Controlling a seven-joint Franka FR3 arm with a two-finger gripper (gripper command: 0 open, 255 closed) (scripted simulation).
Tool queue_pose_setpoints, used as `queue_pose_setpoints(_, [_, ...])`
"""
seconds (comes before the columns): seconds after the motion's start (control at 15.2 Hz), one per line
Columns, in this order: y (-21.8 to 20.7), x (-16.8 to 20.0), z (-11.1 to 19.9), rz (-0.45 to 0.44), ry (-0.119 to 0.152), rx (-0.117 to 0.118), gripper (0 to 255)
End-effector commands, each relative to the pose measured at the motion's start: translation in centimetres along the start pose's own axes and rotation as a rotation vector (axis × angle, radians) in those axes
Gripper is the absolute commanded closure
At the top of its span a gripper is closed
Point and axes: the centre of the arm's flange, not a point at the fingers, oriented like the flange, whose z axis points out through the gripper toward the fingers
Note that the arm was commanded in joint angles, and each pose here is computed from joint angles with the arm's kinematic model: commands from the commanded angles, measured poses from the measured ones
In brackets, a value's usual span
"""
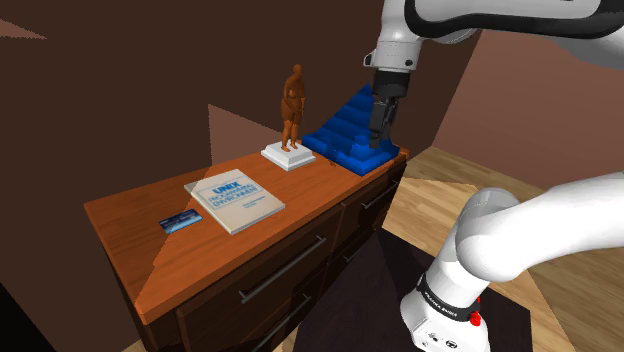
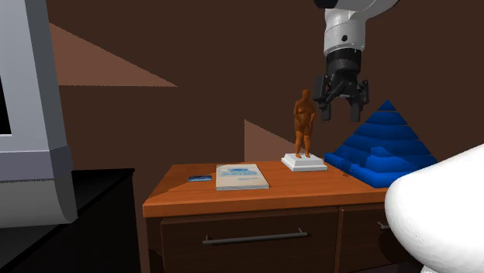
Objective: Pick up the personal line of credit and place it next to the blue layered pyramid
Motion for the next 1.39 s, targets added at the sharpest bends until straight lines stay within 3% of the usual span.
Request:
queue_pose_setpoints(0.0, [0.0,0.0,0.0,0.000,0.000,0.000,0])
queue_pose_setpoints(0.66, [-0.2,9.4,6.9,-0.329,0.132,0.063,0])
queue_pose_setpoints(1.32, [-3.9,18.9,12.4,-0.658,0.264,0.126,0])
